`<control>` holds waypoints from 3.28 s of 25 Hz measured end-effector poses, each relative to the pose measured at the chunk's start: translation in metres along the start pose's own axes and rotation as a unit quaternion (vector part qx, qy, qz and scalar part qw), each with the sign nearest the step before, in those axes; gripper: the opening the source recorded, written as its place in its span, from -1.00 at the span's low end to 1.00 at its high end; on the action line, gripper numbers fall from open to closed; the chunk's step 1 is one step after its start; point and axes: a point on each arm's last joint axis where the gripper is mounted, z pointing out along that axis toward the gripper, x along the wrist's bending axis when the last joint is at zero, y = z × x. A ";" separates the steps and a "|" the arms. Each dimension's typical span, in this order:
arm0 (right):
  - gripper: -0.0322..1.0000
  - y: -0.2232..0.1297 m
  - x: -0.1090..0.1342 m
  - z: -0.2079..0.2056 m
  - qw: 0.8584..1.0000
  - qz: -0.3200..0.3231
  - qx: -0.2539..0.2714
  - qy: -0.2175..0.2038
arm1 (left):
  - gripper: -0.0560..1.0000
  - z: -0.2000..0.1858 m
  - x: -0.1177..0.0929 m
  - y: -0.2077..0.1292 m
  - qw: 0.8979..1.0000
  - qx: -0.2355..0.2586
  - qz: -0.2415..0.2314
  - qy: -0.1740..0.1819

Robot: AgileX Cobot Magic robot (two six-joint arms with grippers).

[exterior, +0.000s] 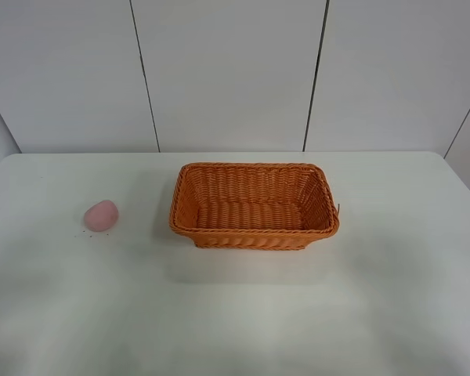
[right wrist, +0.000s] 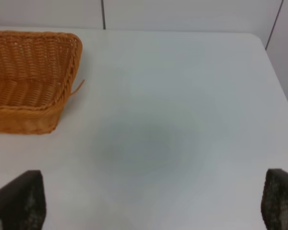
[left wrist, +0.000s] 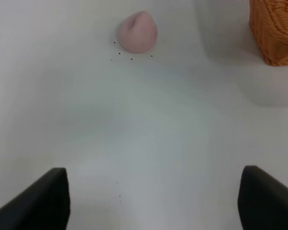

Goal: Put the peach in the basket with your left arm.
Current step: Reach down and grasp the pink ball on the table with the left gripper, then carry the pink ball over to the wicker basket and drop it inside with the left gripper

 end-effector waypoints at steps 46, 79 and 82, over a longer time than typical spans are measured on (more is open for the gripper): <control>0.41 0.000 0.000 0.000 1.000 0.000 0.000 0.000 | 0.52 0.410 0.029 0.162 0.924 0.381 -0.034 -0.029; 0.41 0.000 0.000 0.000 1.000 0.000 0.000 0.000 | -0.80 0.341 0.001 0.245 0.938 0.345 -0.001 -0.024; 0.41 0.000 0.000 0.000 1.000 0.000 0.000 0.000 | -0.80 0.335 -0.033 0.252 0.936 0.347 0.033 -0.040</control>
